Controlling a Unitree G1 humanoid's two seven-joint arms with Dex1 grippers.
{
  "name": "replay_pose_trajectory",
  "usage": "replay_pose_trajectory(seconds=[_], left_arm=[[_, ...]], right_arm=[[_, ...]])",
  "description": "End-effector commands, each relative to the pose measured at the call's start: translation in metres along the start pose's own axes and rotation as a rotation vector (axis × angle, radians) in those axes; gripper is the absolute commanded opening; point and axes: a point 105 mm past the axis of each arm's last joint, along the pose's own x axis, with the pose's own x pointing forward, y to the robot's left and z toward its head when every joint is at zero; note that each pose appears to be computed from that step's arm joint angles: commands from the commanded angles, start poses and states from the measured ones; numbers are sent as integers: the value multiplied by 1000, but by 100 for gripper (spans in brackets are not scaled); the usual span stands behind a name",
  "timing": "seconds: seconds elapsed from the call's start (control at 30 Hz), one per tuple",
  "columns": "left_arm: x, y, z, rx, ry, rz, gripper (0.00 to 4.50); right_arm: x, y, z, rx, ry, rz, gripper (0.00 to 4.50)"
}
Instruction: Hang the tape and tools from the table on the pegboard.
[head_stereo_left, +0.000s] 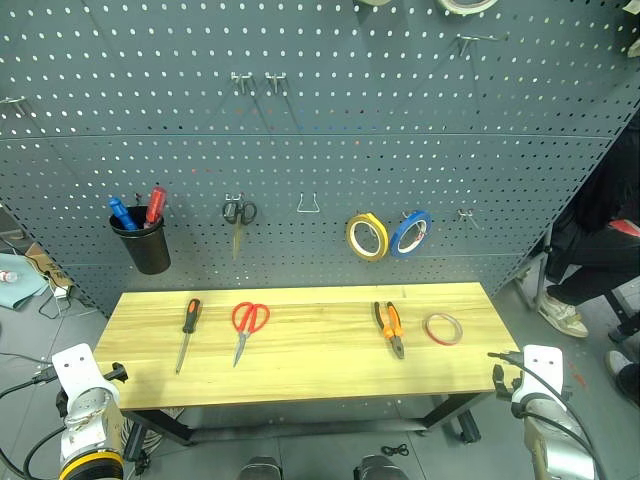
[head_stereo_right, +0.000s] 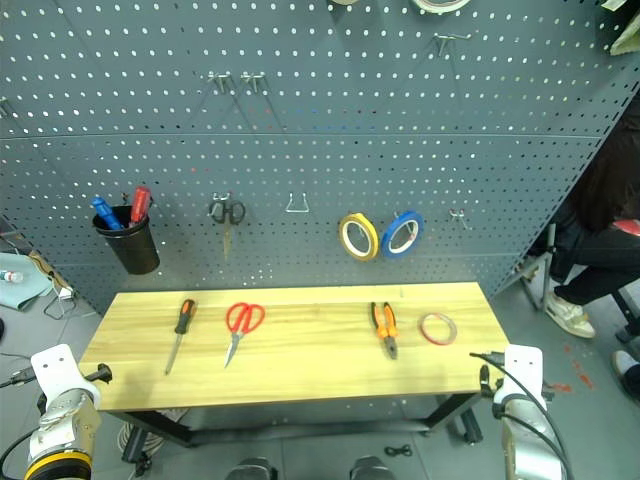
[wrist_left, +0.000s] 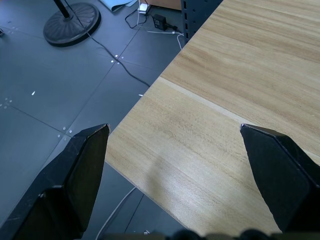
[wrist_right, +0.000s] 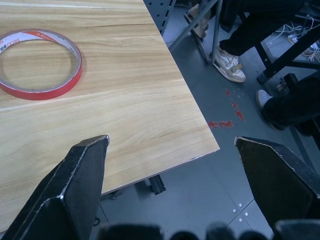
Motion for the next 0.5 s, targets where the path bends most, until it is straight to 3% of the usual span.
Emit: replay_pose_trajectory(seconds=[0.03, 0.17, 0.27, 0.43, 0.5], left_arm=[[1, 2, 20, -23, -66, 1, 446], [-2, -4, 28, -27, -102, -30, 446], [-8, -24, 46, 9, -178, -151, 446], [-52, -89, 85, 128, -331, -574, 446], [-86, -126, 95, 232, -405, -820, 446]], right_arm=[[-1, -4, 12, -7, -36, -9, 450], [0, -4, 14, -30, -43, 5, 450], [0, 0, 21, -63, -69, 34, 450], [-4, 13, 48, -209, -157, 182, 450], [-4, 20, 57, -263, -180, 258, 450]])
